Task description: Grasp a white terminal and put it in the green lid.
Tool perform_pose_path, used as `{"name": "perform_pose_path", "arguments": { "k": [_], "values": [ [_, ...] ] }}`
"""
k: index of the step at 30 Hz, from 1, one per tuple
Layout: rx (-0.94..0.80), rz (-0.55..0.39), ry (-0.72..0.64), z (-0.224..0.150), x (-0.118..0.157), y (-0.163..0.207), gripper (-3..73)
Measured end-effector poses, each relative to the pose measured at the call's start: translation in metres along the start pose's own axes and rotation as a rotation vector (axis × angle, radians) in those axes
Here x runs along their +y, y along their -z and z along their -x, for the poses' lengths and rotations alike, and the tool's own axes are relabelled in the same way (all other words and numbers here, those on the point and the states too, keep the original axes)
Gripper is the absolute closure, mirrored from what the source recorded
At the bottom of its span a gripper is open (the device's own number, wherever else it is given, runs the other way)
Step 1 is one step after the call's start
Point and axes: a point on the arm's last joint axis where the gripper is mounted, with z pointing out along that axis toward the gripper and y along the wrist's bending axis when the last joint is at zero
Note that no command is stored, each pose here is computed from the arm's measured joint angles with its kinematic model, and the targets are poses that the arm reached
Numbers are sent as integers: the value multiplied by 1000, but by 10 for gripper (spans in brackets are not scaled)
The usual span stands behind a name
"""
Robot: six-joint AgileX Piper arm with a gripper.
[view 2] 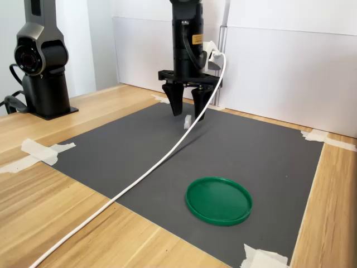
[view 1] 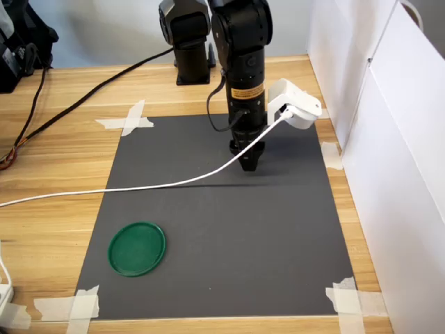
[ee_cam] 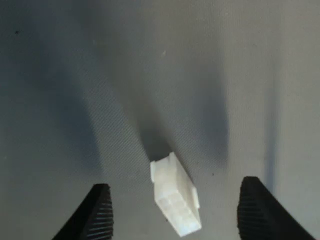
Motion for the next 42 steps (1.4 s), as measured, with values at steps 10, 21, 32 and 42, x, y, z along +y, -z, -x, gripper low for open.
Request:
{"name": "perform_pose_path", "arguments": {
  "k": [10, 21, 32, 42],
  "values": [
    [14, 17, -16, 0, 0, -8, 78],
    [24, 26, -49, -1, 0, -12, 340],
    [66, 40, -138, -6, -1, -11, 613],
    [102, 19, -416, -69, -60, 52, 613]
  ]
}}
